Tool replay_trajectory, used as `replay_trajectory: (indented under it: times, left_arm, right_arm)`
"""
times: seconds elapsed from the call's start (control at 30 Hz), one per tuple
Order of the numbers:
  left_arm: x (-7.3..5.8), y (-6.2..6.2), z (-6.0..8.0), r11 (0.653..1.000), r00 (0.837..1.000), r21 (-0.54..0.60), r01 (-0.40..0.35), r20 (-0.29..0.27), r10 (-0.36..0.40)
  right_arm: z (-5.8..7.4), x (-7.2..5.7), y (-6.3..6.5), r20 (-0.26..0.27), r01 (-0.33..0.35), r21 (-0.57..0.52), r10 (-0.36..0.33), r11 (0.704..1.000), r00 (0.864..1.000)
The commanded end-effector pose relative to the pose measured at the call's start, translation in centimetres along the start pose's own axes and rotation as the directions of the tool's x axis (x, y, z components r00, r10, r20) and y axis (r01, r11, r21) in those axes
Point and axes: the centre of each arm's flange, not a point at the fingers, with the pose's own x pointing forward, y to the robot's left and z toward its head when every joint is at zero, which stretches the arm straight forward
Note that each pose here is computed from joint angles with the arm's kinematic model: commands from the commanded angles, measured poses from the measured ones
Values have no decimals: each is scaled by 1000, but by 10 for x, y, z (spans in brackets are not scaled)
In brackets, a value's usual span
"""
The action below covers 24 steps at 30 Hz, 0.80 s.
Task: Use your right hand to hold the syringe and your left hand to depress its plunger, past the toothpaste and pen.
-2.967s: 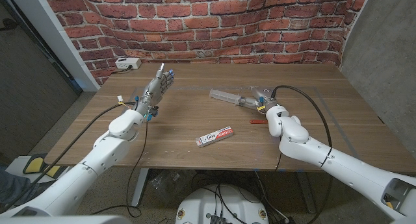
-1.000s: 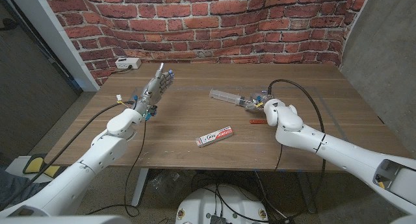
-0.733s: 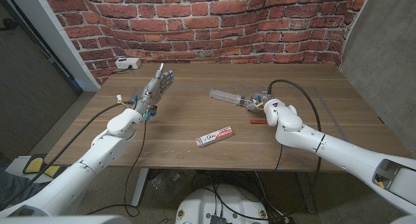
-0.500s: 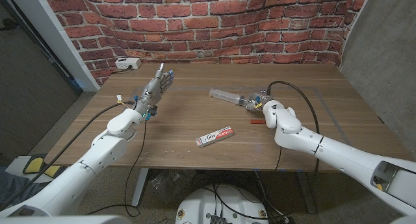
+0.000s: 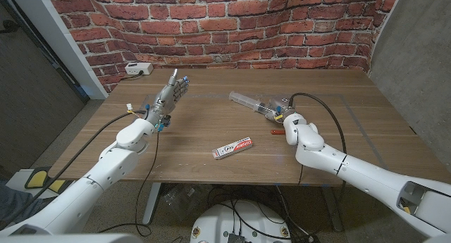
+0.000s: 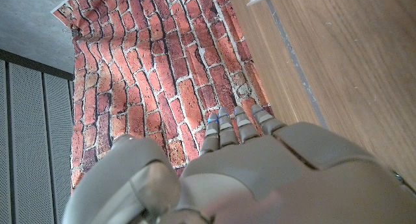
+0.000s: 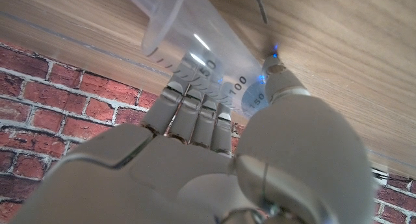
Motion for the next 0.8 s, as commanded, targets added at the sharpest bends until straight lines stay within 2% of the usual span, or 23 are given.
replay_trajectory:
  times: [0.03, 0.3, 0.8]
  left_arm:
    - [-1, 0, 2, 1000, 1000, 8, 1, -1, -1]
    - [-1, 0, 4, 1000, 1000, 11, 7, -2, -7]
    - [2, -3, 3, 1000, 1000, 10, 15, -2, -15]
  right_arm:
    - [-3, -2, -1, -19, 41, 14, -41, 999, 999]
    - [-6, -7, -2, -12, 107, 28, -107, 994, 994]
    - [-11, -16, -13, 17, 236, 95, -238, 967, 971]
